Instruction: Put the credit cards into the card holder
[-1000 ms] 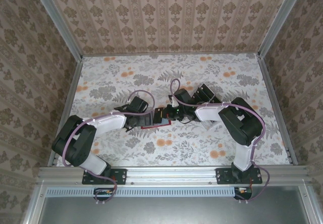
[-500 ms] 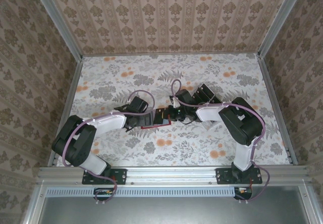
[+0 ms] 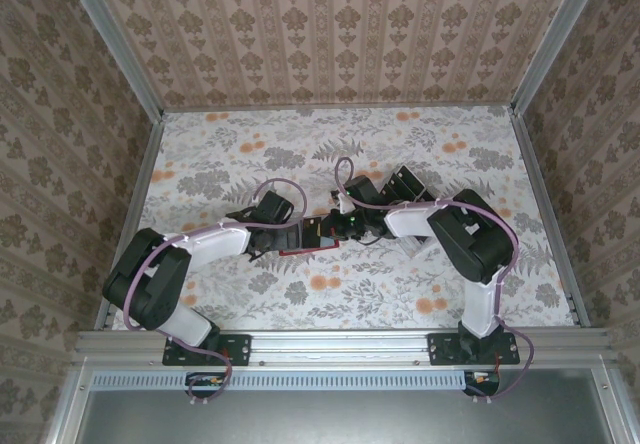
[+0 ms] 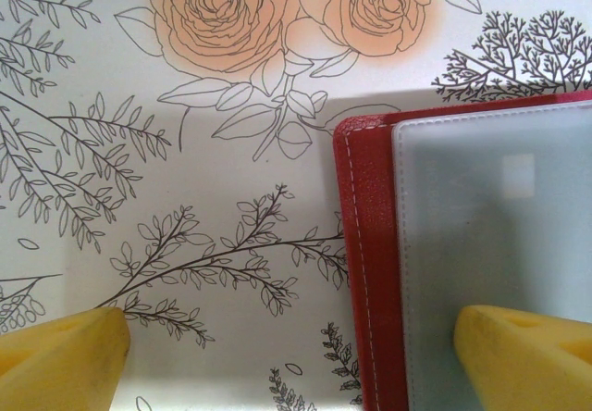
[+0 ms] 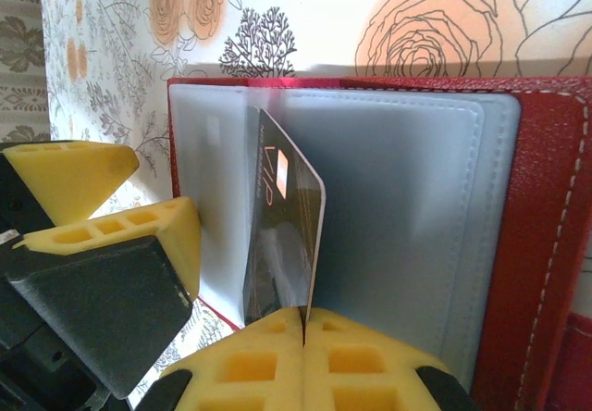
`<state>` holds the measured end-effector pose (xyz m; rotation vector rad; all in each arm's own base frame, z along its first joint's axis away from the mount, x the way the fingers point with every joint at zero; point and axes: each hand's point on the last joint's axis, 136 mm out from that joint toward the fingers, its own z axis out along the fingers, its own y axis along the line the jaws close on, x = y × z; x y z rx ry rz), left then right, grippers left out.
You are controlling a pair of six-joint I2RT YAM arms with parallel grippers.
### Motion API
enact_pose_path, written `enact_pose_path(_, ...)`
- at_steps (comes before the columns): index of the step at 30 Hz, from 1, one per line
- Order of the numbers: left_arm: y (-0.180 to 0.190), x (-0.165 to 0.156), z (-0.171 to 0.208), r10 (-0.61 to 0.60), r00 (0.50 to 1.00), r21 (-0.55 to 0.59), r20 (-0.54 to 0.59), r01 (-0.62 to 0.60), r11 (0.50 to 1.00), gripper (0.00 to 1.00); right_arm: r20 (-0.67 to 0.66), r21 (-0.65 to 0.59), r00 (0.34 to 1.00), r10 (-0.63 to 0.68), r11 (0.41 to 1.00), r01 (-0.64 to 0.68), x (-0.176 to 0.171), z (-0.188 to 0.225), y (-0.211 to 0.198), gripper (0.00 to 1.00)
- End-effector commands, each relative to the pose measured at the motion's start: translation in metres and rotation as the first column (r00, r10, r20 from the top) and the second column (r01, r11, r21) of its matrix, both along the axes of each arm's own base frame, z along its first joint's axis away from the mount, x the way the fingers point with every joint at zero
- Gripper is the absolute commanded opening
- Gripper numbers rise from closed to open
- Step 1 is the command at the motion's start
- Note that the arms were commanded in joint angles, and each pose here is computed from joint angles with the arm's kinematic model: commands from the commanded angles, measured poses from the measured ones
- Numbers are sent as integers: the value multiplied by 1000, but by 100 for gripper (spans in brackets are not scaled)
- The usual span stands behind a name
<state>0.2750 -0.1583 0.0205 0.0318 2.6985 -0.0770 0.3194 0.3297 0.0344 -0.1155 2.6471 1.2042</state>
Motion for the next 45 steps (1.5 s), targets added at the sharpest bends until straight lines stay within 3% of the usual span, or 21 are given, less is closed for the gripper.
enact_pose_path(1, 17, -18, -17, 13, 997, 66, -78, -8, 998, 100, -44, -32, 999, 27, 999, -28, -5, -14, -1, 0)
enact_pose_path(25, 17, -18, -17, 12, 997, 63, -77, -7, 998, 100, -128, -41, 988, 88, 995, -94, -3, -25, -8, 0)
enact_pose_path(45, 16, -18, -19, 12, 997, 59, -79, -7, 998, 100, -157, -26, 979, 132, 990, -138, 0, -26, 9, 0)
